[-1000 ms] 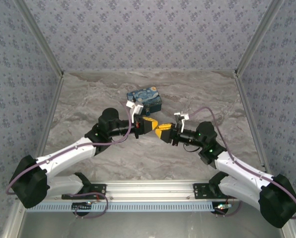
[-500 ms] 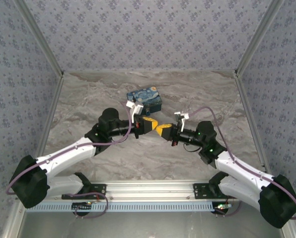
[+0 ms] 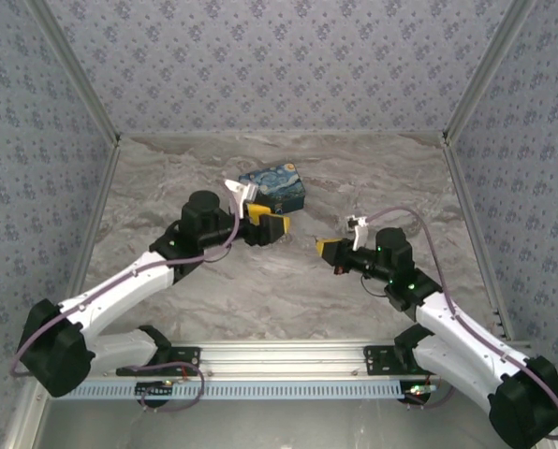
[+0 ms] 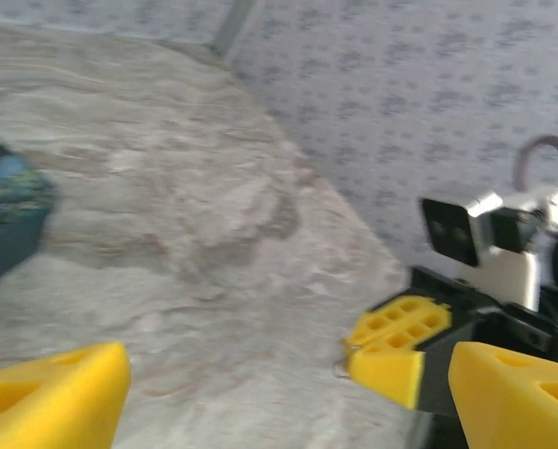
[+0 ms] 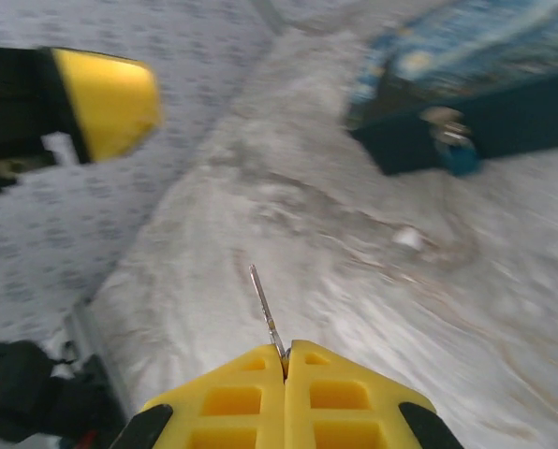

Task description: Unlock a padlock with a key

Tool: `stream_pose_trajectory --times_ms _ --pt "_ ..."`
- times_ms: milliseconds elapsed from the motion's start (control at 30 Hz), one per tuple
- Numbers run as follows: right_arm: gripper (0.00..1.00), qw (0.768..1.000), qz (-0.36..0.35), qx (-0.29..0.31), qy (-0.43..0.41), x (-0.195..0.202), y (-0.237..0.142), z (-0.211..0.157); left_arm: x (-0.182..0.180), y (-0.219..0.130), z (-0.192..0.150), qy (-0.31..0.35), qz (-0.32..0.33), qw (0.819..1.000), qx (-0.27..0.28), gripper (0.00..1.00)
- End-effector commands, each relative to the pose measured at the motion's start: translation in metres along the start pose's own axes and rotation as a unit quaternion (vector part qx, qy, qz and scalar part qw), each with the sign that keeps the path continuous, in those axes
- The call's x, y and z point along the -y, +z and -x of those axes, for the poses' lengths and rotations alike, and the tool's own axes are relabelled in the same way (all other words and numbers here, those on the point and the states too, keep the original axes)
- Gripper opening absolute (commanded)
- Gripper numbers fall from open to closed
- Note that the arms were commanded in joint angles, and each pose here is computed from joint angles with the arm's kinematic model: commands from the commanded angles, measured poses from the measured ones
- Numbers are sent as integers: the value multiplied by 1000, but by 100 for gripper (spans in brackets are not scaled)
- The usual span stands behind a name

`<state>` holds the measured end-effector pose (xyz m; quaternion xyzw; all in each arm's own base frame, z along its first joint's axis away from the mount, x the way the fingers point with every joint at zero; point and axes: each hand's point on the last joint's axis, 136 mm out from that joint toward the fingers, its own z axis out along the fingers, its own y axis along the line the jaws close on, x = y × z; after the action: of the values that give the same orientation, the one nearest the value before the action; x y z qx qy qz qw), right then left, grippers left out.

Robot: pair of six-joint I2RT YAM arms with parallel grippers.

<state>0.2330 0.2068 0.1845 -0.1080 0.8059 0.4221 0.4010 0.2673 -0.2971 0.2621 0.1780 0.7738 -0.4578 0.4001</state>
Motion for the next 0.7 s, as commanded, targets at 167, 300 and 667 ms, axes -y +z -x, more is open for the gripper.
stream_pose_trajectory --times_ms 167,300,667 --pt "0 986 -150 -66 29 58 -15 -32 -65 55 5 59 125 985 -103 93" --pt "0 980 -180 -77 32 69 -22 -40 -94 89 6 65 170 973 -143 95" --pt "0 974 -204 -91 32 78 -32 -53 -118 159 -11 83 181 955 -222 92"
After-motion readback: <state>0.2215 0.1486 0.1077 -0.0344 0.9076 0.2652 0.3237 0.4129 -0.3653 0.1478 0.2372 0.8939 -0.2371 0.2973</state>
